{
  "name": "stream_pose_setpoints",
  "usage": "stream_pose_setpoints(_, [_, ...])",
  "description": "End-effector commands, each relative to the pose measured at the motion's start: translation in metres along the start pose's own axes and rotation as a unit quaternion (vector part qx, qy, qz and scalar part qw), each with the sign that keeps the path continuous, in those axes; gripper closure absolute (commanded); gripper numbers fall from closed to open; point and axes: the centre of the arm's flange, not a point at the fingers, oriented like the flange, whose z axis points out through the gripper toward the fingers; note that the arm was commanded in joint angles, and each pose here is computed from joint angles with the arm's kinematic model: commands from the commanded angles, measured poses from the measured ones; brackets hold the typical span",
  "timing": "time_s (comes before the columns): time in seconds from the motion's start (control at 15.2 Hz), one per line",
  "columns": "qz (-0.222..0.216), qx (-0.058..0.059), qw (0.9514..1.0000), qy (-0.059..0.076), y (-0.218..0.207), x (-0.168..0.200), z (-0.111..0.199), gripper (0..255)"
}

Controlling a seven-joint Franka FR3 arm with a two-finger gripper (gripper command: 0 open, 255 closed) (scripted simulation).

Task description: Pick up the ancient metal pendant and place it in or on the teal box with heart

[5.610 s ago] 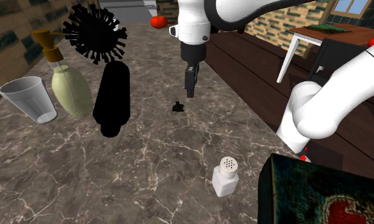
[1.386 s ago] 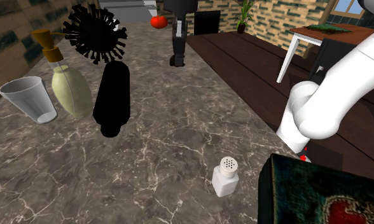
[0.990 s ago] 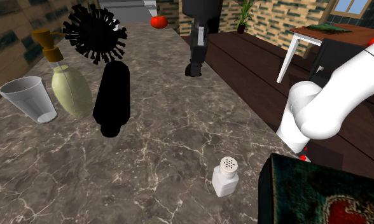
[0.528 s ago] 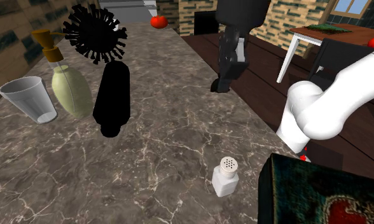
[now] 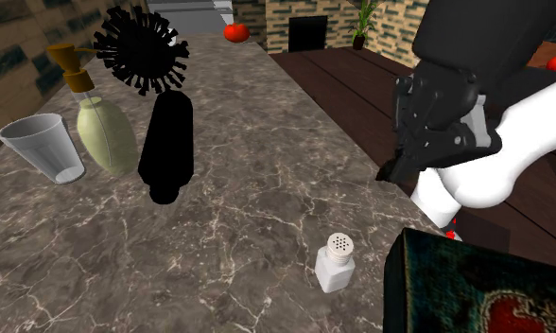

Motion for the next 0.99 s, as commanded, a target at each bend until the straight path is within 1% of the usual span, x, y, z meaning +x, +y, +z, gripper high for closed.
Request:
stream_pose_setpoints(0.0, [0.001, 0.000, 1.0000, 0.000, -0.019, -0.017, -0.002, 255])
stream_pose_setpoints(0.59, [0.001, 0.000, 1.0000, 0.000, -0.118, -0.090, -0.006, 255])
stream_pose_setpoints(0.92, [0.001, 0.000, 1.0000, 0.000, -0.118, -0.092, 0.021, 255])
